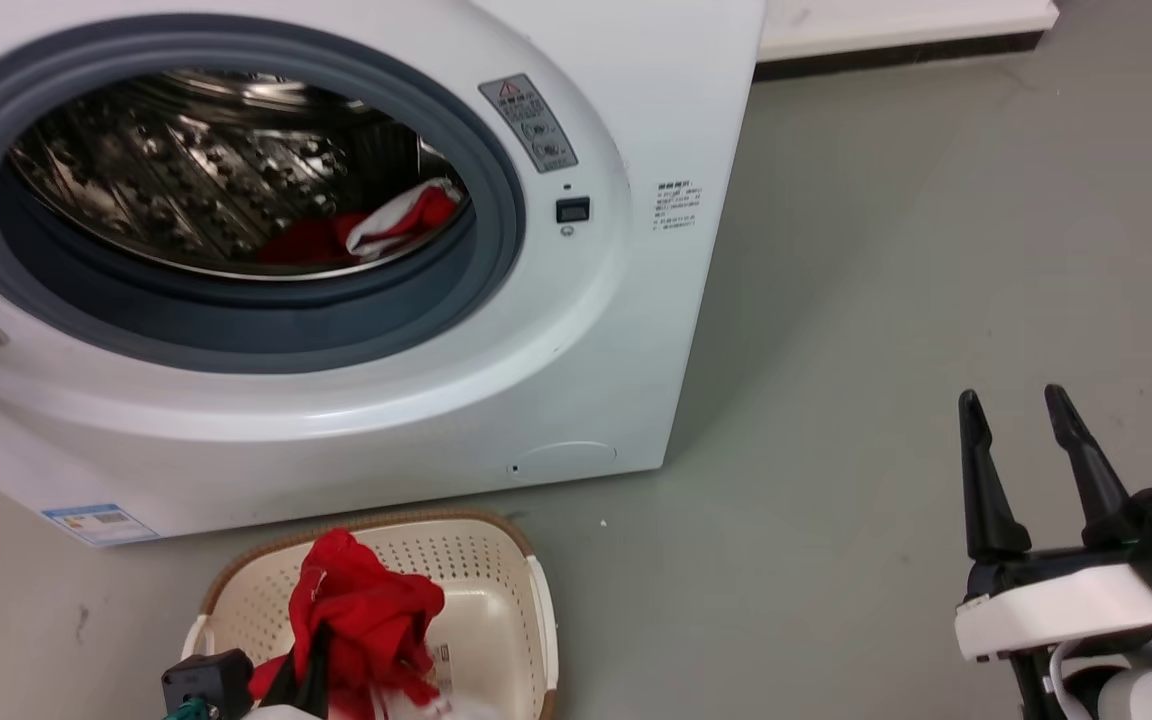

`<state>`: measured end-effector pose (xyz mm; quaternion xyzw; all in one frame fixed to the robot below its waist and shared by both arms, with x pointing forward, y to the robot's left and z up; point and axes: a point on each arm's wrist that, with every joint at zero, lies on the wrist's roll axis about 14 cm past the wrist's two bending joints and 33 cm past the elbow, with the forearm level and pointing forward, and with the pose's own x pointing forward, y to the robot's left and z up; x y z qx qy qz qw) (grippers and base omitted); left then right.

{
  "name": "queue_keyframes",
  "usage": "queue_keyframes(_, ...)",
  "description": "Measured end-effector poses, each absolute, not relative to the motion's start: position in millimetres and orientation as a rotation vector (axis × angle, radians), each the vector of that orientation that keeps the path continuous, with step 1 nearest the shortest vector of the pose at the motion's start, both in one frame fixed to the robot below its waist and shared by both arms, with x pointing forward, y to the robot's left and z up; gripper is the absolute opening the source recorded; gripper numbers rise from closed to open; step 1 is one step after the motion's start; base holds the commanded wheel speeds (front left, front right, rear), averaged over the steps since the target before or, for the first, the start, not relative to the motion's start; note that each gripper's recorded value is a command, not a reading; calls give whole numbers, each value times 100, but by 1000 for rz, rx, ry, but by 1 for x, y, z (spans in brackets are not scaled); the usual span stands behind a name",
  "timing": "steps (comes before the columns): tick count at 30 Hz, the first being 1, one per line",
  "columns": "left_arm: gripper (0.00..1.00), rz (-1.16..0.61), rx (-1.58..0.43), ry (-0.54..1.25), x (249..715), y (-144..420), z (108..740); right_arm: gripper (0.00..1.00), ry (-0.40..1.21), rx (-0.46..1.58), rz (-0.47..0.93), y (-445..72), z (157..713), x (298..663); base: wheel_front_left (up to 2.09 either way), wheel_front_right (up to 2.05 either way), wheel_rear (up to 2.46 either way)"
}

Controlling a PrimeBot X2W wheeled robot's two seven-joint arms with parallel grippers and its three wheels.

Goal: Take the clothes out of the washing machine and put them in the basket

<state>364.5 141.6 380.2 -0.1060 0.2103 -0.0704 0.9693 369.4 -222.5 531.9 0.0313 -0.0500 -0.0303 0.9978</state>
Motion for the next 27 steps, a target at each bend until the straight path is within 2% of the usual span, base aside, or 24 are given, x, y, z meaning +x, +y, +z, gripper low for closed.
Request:
queue_keyframes(4, 0, -123, -217, 509, 366, 144, 350, 100, -94, 60, -59, -223, 528, 382, 0, 0, 0)
queue_keyframes(15, 0, -98, -179, 691, 415, 153, 266, 100, -33, 46, -62, -226, 492, 424, 0, 0, 0)
queue_keyframes(20, 0, -98, -159, 863, 400, 154, 212, 100, 2, 50, -77, -232, 469, 435, 0, 0, 0)
queue_keyframes(27, 0, -95, -169, 1104, 358, 141, 162, 100, 43, 44, -125, -248, 450, 432, 0, 0, 0)
